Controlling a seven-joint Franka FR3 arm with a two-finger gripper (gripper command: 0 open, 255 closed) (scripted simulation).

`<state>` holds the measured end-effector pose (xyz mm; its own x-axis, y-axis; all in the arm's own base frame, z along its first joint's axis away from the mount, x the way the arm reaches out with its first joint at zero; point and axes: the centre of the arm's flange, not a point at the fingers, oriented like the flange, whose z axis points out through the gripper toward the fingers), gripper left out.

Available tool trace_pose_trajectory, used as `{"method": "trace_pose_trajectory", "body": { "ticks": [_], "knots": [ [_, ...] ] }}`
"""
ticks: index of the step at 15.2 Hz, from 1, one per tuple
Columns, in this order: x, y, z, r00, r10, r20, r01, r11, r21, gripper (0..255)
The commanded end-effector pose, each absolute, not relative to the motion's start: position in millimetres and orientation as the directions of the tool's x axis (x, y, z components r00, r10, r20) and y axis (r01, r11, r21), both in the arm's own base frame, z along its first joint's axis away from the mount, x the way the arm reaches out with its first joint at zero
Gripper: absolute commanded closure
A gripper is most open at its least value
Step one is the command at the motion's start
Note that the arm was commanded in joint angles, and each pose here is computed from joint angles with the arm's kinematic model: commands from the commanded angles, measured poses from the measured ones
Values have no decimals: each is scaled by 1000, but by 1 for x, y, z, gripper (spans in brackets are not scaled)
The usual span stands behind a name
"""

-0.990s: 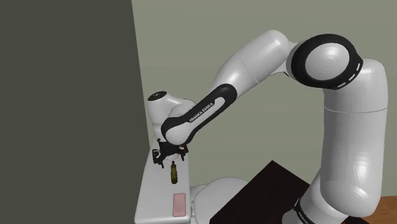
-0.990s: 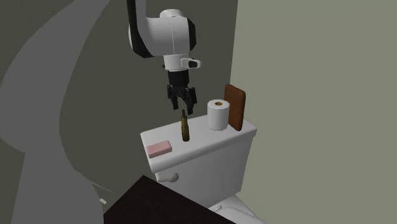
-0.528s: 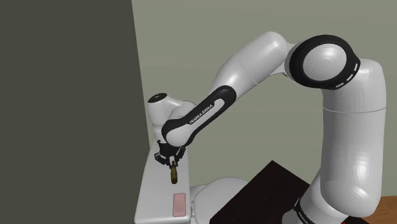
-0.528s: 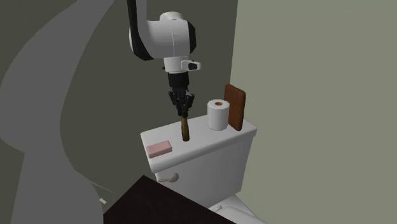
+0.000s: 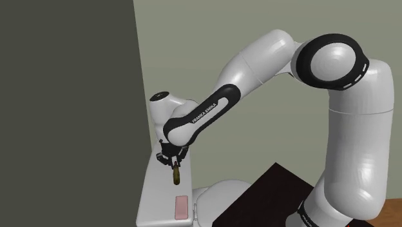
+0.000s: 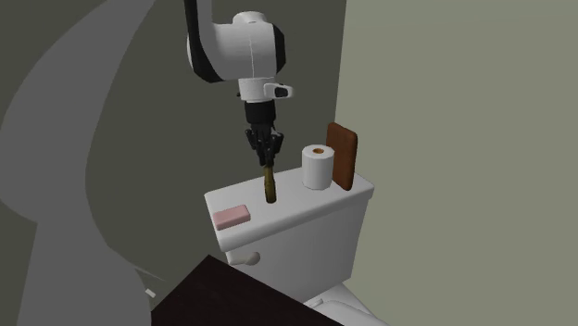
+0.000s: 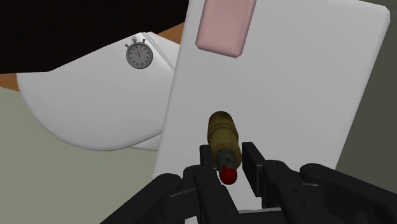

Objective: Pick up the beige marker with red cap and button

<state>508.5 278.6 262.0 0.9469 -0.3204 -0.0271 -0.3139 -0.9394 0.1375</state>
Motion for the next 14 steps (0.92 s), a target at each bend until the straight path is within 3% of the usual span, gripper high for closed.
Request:
{"method": "trace_pose_trajectory", "body": {
  "ticks": [1,14],
  "knots": [
    [508,280,273,947,-320,-27,-314,-939,138,255],
    [508,280,331,947,-320,-27,-314,-939,138,255]
  ]
}}
